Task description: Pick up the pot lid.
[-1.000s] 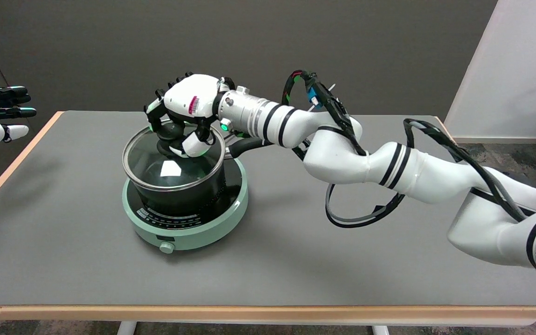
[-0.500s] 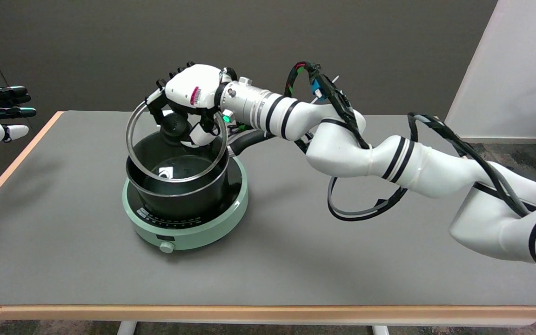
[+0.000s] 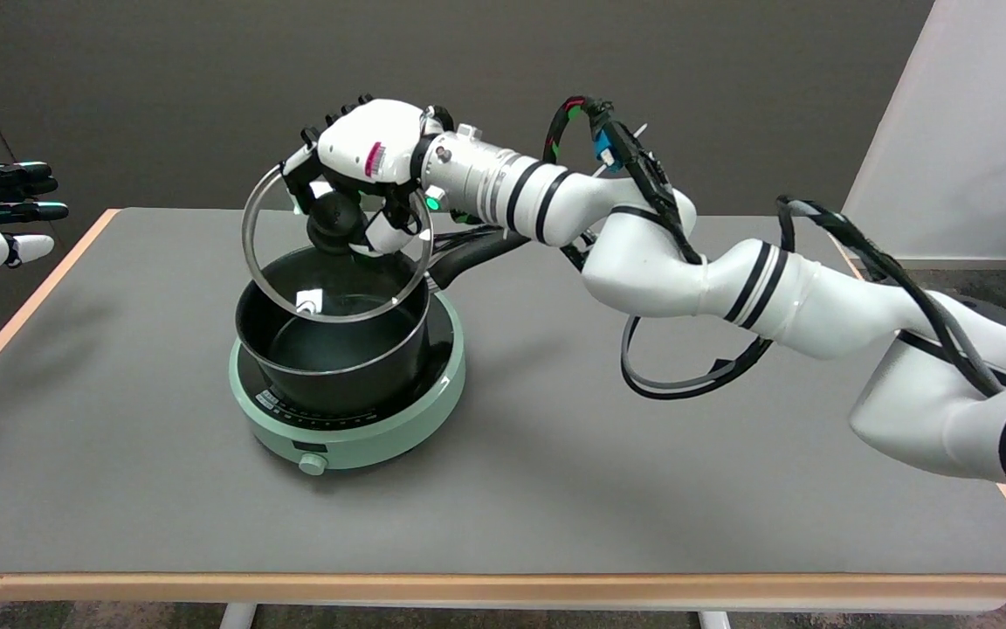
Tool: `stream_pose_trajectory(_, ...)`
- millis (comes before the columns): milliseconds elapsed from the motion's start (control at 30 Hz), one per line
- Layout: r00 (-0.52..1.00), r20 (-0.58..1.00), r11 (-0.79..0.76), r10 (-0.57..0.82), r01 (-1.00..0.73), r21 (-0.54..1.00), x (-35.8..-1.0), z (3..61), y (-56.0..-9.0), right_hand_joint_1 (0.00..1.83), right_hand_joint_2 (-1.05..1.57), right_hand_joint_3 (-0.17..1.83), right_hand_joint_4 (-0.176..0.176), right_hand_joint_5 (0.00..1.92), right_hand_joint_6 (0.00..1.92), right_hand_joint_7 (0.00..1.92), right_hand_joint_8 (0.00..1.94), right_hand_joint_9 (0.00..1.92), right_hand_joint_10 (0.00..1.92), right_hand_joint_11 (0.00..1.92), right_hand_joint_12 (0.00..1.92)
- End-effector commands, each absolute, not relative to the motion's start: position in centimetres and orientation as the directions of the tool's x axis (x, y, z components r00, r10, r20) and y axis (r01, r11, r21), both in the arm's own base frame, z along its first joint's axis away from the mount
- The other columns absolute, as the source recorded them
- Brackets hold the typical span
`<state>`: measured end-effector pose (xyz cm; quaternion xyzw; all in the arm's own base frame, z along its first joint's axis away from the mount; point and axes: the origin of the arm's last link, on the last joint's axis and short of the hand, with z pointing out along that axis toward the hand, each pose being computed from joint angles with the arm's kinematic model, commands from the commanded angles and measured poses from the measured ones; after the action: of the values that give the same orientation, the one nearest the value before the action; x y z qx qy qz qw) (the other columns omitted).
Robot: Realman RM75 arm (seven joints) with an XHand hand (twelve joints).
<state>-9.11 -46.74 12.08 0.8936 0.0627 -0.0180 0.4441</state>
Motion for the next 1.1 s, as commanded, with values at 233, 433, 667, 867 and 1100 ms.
stream_pose_trajectory(233, 0.963, -0.114, -0.524, 0.242, 0.229, 0.821, -2.0, 15.3, -48.0, 1.37, 0.76, 0.73, 0.176, 0.72, 1.25, 0.96, 1.27, 0.86, 1.43, 0.74, 0.99)
stream_pose_trajectory(433, 0.951, -0.113, -0.43, 0.287, 0.233, 0.872, 1.1, 19.3, -49.2, 1.37, 0.76, 0.74, 0.176, 0.72, 1.26, 0.96, 1.26, 0.87, 1.43, 0.76, 0.99)
stream_pose_trajectory(667, 0.945, -0.085, -0.274, 0.316, 0.176, 0.945, 3.5, 26.1, -50.2, 1.38, 0.75, 0.75, 0.176, 0.72, 1.27, 0.97, 1.26, 0.87, 1.43, 0.76, 1.0)
stream_pose_trajectory(867, 0.925, -0.145, -0.111, 0.351, 0.195, 0.975, 4.2, 32.2, -50.0, 1.38, 0.75, 0.75, 0.176, 0.72, 1.28, 0.97, 1.26, 0.87, 1.43, 0.76, 1.02)
stream_pose_trajectory(1100, 0.955, -0.124, 0.089, 0.27, 0.104, 0.991, 0.3, 41.5, -49.1, 1.38, 0.75, 0.75, 0.176, 0.72, 1.27, 0.97, 1.26, 0.88, 1.43, 0.76, 1.02)
